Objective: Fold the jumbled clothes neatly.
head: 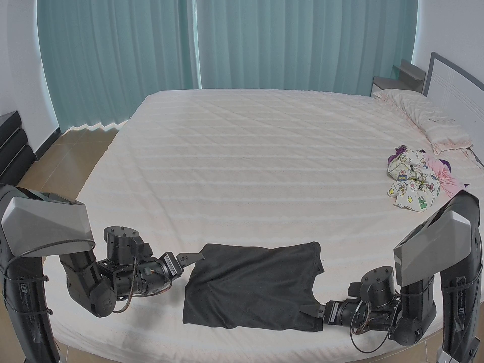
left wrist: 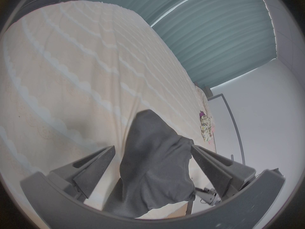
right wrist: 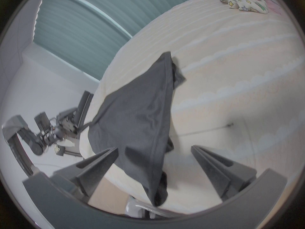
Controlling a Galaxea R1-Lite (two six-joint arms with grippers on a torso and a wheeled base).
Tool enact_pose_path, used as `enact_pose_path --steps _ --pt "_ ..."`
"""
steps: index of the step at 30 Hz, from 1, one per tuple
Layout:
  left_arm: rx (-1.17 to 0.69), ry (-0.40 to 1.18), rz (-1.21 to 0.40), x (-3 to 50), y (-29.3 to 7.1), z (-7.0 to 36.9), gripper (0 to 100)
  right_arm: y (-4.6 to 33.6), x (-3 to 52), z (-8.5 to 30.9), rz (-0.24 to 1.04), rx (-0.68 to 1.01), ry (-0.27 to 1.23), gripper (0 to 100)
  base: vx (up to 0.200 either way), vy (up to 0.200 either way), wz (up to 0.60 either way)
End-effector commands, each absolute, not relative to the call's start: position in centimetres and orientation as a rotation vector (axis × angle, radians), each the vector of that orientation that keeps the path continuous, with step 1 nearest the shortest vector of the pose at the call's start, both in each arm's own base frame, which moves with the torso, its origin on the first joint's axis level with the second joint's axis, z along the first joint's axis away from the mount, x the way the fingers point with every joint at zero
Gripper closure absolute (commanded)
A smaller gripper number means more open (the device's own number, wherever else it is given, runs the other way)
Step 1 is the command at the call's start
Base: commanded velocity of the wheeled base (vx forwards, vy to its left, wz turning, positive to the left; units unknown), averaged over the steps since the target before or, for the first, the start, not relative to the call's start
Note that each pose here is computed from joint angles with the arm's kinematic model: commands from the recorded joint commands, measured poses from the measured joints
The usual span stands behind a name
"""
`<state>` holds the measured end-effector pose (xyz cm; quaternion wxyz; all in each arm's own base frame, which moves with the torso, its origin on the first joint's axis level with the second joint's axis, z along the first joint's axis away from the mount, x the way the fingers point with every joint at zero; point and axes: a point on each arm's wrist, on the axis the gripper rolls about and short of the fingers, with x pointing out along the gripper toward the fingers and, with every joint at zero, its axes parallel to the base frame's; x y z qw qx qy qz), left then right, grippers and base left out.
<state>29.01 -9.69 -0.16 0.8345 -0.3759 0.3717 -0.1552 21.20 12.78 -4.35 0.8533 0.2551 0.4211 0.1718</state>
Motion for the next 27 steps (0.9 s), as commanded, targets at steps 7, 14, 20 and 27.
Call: enact_pose_path --steps 7,14,20,27 --pt "-0.806 0.775 -0.314 29.2 -9.1 0.1 0 12.0 18.8 -5.0 0.376 0.398 0.970 100 0.000 0.000 0.00" --pt "-0.804 0.778 -0.314 29.1 -9.1 0.0 0 10.8 18.5 -5.0 0.360 0.343 0.978 100 0.000 0.000 0.00" --pt "-0.804 0.779 -0.314 29.2 -9.2 -0.1 0 10.6 18.2 -5.0 0.363 0.326 0.986 0 0.000 0.000 0.00" --pt "-0.805 0.777 -0.313 29.3 -9.1 -0.1 0 9.8 19.4 -3.0 0.355 0.361 0.872 0 0.000 0.000 0.00"
